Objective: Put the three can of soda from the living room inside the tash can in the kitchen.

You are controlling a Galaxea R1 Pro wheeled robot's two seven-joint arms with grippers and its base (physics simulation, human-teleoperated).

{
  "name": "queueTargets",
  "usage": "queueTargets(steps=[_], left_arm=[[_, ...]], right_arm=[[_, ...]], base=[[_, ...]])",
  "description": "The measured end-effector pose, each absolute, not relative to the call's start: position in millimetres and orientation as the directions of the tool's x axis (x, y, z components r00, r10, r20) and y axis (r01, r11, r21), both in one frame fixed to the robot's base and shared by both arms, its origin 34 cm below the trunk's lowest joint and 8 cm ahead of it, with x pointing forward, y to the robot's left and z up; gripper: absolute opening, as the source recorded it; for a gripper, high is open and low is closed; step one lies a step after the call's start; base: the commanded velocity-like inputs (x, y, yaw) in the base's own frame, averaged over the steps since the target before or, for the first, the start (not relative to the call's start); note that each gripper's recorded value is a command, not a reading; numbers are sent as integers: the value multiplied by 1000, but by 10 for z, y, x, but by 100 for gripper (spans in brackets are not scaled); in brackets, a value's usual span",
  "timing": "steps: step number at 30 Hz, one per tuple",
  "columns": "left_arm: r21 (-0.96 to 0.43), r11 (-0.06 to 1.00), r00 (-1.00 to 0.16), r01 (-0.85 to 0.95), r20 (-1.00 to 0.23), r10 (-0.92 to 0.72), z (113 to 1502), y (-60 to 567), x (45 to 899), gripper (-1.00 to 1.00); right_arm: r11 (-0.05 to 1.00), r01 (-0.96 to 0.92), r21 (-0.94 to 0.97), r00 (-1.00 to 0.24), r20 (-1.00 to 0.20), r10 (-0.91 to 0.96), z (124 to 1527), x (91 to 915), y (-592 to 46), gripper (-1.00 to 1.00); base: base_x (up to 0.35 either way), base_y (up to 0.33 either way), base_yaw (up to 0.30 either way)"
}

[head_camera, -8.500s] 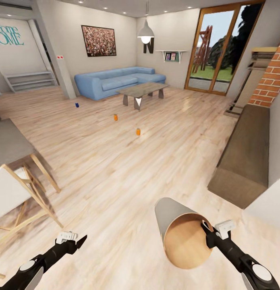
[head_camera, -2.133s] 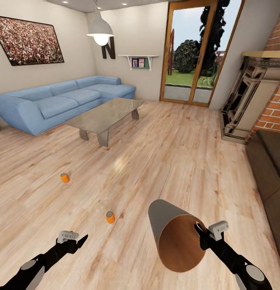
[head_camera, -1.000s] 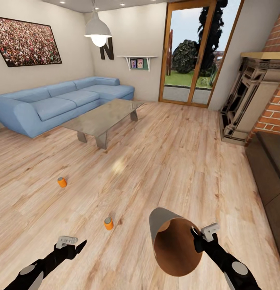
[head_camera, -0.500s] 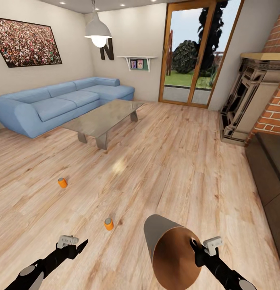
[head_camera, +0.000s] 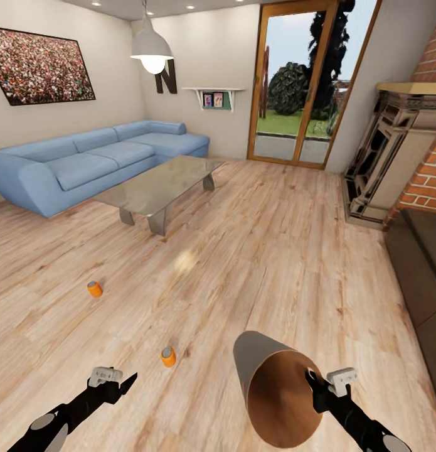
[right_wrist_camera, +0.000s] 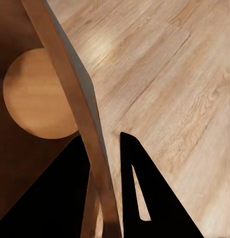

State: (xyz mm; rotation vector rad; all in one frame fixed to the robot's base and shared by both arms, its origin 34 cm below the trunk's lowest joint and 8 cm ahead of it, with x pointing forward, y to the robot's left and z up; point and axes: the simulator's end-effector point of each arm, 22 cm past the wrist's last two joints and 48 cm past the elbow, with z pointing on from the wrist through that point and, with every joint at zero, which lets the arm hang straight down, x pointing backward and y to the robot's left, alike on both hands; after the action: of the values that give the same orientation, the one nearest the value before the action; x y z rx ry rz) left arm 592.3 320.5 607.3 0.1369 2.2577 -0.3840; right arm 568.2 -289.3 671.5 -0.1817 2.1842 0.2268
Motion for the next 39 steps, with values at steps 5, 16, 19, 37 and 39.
queueTargets(steps=[5, 16, 19, 37, 39], left_arm=[[-229, 948, -657, 223, -754, -27, 6070, 3206, 5921, 100], [-228, 948, -657, 224, -753, -26, 6070, 3203, 5921, 100], [-228, 948, -658, 224, -753, -26, 6067, 3204, 5919, 100], [-228, 948, -657, 224, -753, -26, 6069, 3203, 5920, 100], [-228, 947, -657, 224, -754, -26, 6070, 3202, 5921, 100]], right_arm=[[982, -175, 73, -564, -825, -39, 6841, 5745, -3355, -100], [982, -176, 74, -574, -818, -41, 6811, 5715, -3481, -100], [981, -179, 79, -576, -817, -40, 6798, 5710, -3444, -100], [979, -183, 87, -592, -805, -39, 6715, 5656, -3384, -100], [979, -183, 88, -592, -805, -38, 6711, 5653, -3384, -100]], base=[[52, 0, 0], [139, 0, 0], [308, 0, 0], [307, -28, 0], [216, -6, 0]])
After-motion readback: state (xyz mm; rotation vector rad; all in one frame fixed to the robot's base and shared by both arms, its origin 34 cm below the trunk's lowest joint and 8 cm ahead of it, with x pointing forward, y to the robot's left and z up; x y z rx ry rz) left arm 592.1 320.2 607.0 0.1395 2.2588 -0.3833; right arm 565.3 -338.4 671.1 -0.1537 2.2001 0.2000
